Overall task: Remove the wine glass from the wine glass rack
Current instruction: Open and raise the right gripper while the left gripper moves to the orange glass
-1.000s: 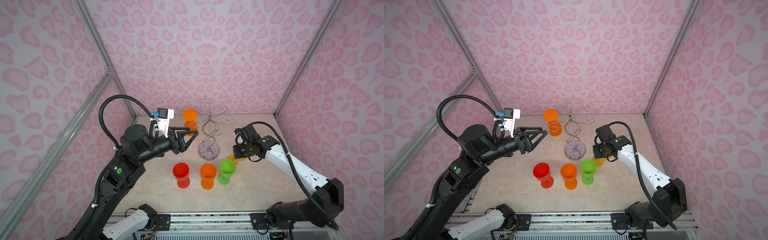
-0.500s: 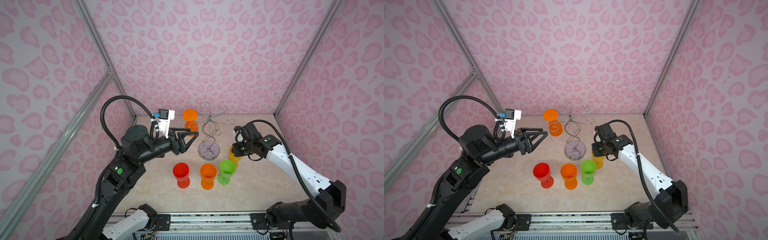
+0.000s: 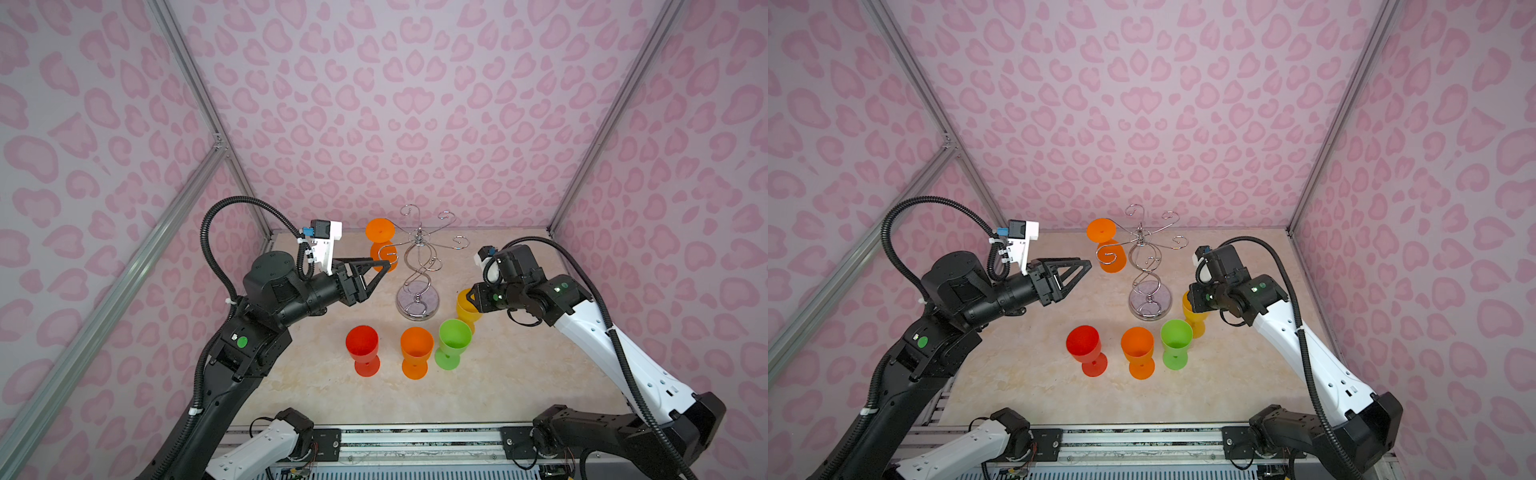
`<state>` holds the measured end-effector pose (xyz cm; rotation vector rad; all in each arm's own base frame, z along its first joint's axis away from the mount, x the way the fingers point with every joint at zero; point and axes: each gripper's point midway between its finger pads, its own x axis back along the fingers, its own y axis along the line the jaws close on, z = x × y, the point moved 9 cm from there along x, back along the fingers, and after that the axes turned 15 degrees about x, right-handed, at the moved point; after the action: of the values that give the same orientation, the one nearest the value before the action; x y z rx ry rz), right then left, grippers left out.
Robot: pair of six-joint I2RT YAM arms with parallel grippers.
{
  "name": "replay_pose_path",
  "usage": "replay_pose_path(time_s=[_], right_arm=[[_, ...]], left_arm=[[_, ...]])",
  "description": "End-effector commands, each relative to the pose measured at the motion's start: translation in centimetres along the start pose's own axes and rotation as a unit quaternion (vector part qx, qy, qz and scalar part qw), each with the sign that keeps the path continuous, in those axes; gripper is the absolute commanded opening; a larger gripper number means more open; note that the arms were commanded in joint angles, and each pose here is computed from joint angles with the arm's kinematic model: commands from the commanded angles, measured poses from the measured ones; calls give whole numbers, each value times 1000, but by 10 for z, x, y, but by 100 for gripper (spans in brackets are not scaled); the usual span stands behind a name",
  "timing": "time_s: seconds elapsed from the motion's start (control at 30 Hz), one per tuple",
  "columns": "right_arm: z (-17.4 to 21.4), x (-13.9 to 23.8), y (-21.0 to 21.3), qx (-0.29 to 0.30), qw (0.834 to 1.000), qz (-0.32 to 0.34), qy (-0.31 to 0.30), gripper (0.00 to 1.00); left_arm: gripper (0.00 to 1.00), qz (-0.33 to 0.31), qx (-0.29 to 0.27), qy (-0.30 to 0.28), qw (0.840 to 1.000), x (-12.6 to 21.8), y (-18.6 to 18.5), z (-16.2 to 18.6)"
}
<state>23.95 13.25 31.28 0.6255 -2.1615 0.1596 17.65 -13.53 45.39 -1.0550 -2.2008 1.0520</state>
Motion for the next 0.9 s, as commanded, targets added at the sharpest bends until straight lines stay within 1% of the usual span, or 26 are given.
replay_pose_path(time_s=[0.0, 0.17, 0.3, 0.37, 0.43, 0.57, 0.63, 0.87], right_arm=[[2, 9, -3, -2, 1000, 0, -3, 31], [5, 28, -14, -16, 999, 4, -28, 31], [7, 43, -22, -28, 998, 12, -54, 31], [8, 50, -26, -32, 997, 15, -61, 31], [10, 53, -29, -36, 997, 20, -68, 31], [15, 55, -37, -52, 995, 21, -80, 31], [17, 53, -40, -58, 995, 19, -81, 31], [21, 52, -43, -63, 994, 17, -83, 31]], left_arm=[[67, 10, 27, -8, 1000, 3, 1, -5], [67, -10, 74, -36, 997, 7, 22, -17], [65, -28, 120, -57, 991, 5, 48, -30], [63, -36, 144, -66, 987, 3, 63, -36], [60, -31, 166, -77, 983, 1, 76, -43], [59, -4, 198, -61, 978, -14, 93, -54], [58, -2, 212, -52, 976, -23, 101, -57], [56, -16, 222, -51, 973, -40, 119, -67]])
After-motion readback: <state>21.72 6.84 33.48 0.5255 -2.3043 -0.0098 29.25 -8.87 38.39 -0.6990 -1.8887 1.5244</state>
